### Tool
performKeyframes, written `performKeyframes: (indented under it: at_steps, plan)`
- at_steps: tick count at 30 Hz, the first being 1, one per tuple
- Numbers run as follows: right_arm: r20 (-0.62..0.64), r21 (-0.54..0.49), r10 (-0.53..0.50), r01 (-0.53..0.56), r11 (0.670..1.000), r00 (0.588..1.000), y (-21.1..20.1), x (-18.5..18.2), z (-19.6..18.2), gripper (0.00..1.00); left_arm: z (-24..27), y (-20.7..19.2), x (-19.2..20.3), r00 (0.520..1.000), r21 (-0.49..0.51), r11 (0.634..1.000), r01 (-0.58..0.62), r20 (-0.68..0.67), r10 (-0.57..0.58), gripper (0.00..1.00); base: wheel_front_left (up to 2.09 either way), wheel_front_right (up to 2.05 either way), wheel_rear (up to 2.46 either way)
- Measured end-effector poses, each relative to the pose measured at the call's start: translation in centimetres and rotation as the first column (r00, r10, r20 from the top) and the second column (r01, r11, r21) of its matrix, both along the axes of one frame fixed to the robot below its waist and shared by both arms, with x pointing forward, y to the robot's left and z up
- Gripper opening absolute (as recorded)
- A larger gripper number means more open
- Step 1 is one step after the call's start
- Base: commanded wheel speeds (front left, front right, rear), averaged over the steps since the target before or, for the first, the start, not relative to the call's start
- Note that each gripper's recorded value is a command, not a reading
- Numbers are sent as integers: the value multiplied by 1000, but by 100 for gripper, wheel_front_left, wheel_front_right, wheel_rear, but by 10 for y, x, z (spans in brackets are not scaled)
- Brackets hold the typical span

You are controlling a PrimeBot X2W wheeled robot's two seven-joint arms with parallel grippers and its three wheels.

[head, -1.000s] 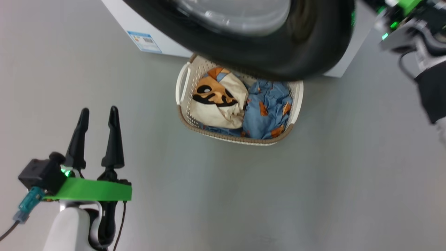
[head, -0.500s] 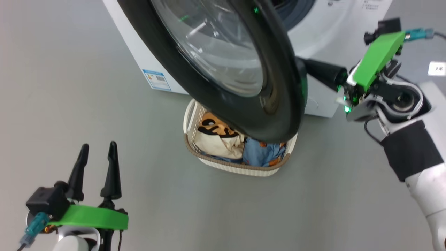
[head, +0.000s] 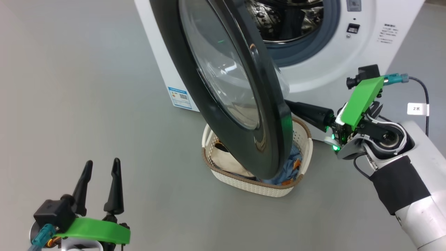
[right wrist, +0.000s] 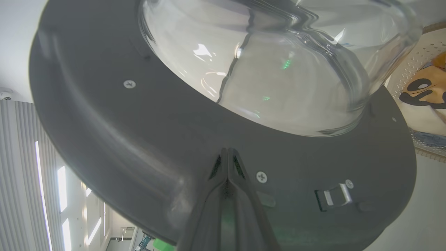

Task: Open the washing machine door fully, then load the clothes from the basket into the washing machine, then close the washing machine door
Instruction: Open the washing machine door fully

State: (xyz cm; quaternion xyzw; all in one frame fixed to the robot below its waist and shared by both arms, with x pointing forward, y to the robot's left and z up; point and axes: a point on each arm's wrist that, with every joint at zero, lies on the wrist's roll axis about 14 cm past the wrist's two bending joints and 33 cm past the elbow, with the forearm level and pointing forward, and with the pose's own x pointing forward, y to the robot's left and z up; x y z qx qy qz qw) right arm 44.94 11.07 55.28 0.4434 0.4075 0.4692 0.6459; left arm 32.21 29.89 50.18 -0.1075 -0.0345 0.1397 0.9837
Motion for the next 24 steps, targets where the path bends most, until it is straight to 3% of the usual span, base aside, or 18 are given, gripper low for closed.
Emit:
performKeyframes:
  at_steps: [18,24]
  plan:
    - [-29,31,175,-174,984,984,55,-54,2,0,7,27,-47,993,5,993,-116,23,116,100,0,0,0]
    - [-24,37,178,-177,984,984,56,-56,5,0,9,28,-47,993,5,993,-118,29,117,100,0,0,0]
